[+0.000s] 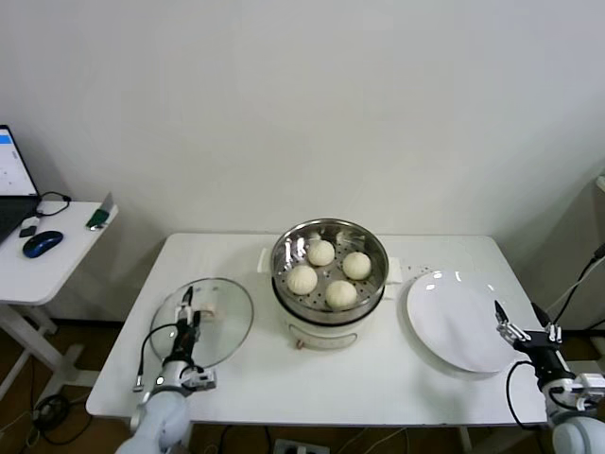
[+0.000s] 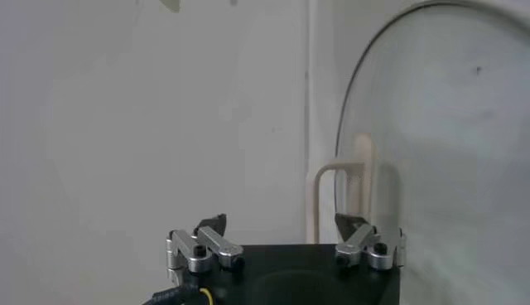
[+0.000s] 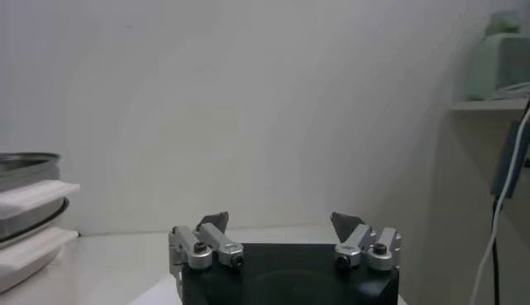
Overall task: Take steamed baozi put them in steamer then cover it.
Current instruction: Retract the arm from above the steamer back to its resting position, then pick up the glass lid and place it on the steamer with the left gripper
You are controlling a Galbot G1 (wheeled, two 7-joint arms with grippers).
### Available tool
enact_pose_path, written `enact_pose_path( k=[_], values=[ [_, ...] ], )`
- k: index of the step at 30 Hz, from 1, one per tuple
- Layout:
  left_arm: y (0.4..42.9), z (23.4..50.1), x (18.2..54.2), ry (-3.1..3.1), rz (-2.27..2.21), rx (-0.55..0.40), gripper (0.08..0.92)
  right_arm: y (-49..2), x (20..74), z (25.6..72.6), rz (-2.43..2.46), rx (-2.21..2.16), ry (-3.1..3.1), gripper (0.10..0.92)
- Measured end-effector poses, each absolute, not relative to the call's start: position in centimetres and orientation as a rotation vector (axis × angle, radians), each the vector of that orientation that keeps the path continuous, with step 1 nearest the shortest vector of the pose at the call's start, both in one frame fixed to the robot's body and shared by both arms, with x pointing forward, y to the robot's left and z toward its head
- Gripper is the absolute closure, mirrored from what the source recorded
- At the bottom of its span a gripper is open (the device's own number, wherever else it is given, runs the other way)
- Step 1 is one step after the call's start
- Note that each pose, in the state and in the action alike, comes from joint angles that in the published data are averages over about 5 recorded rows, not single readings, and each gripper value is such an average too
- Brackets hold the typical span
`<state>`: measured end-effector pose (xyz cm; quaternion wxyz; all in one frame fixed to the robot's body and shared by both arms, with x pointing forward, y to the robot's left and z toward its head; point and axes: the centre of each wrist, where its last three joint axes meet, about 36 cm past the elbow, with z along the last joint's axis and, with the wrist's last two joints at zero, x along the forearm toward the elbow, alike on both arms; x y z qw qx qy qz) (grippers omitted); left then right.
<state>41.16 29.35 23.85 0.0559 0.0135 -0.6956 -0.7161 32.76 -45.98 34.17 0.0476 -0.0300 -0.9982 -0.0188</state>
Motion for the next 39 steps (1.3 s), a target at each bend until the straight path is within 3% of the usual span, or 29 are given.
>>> enact_pose_path(
  k=[6,9,30,39],
  values=[
    [29.2,23.8,42.3,-2.112,-2.176,0.057,0.177,-46.1,32.4,33.6,-0.052,-0.091,-3.038,0.2],
    [29.1,23.8,42.7,-2.119,-2.172,0.059,0.218,-46.0,32.1,33.3,-0.048,-0.091,-3.033,0.2],
    [29.7,24.1,43.0,-2.128,-2.152,0.037,0.816,-46.2,31.8,32.2,-0.027,-0.11,-3.031,0.2],
    [30.8,27.2,42.0,-2.126,-2.171,0.112,0.849,-46.8,32.3,32.3,0.001,-0.117,-3.034,0.2]
  ],
)
